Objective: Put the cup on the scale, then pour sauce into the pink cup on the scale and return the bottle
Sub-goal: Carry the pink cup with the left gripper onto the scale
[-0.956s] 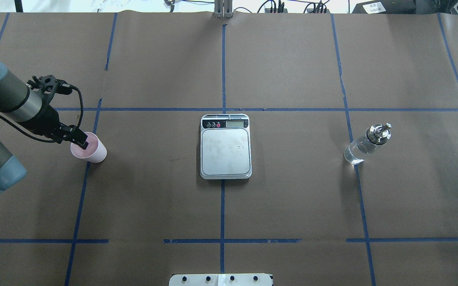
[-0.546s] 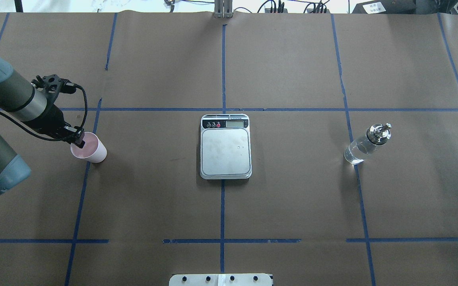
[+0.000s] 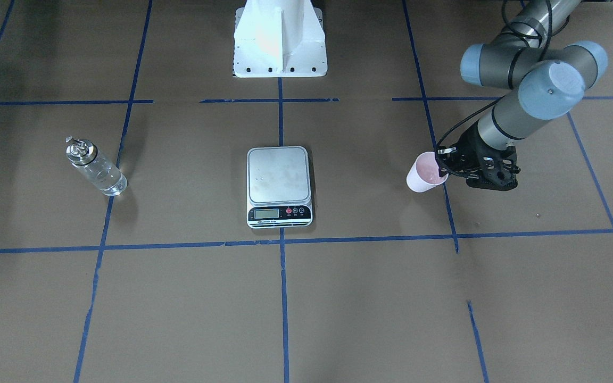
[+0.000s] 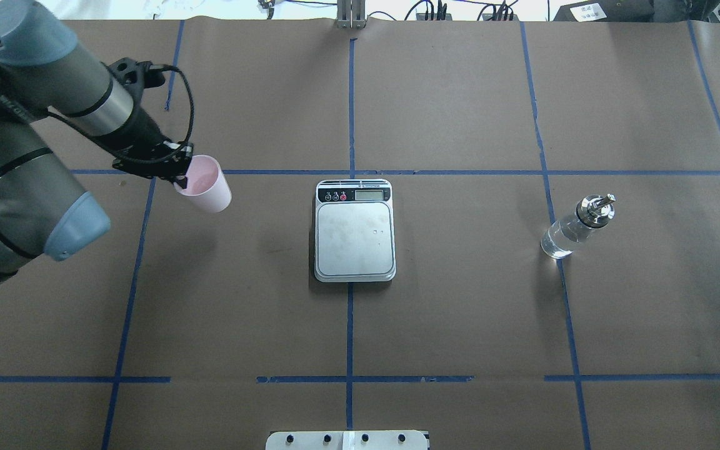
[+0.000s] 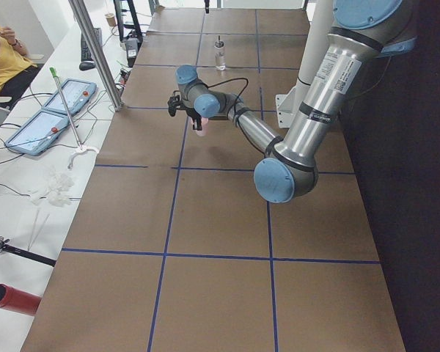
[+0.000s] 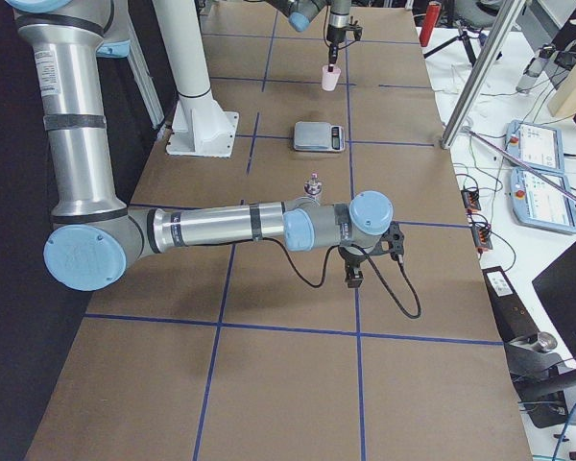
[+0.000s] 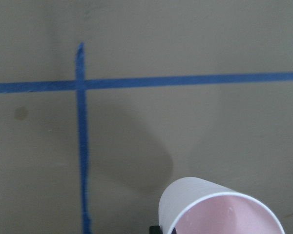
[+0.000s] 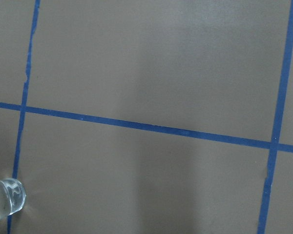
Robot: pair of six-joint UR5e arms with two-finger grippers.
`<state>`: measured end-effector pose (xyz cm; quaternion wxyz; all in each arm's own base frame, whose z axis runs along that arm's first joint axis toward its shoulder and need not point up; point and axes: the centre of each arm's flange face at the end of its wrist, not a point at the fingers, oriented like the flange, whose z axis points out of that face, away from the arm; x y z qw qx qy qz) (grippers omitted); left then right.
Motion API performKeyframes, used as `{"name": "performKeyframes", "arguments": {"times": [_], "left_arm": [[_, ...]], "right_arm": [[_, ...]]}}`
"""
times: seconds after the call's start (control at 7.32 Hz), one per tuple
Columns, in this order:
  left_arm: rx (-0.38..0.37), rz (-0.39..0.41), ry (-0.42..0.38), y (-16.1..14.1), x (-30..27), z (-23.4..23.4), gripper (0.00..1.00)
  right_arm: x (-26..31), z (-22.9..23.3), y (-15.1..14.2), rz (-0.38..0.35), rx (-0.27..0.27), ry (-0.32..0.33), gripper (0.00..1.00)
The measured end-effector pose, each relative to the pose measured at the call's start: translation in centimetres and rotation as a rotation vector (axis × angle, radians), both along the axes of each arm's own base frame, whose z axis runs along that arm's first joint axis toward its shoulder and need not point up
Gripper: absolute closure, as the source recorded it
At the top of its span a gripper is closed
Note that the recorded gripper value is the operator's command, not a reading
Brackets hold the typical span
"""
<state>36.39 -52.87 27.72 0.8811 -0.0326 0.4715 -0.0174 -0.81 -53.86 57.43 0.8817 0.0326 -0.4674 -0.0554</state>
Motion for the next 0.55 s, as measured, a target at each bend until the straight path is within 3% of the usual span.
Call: {"name": "performKeyframes", "arguments": {"times": [0.27,0.55], "left_arm": [[-0.038,-0.060,0.037,2.1,5.6,-8.9,1.00],[-0.055,-0.071,0.039,4.6,11.3,-13.3,1.00]], "right_arm": [[-0.1,-0.6,0.2,-0.003,0.026,-0.015,0.00],[0.0,-0.8,0.5,0.003,0.050,-0.020,0.00]]}}
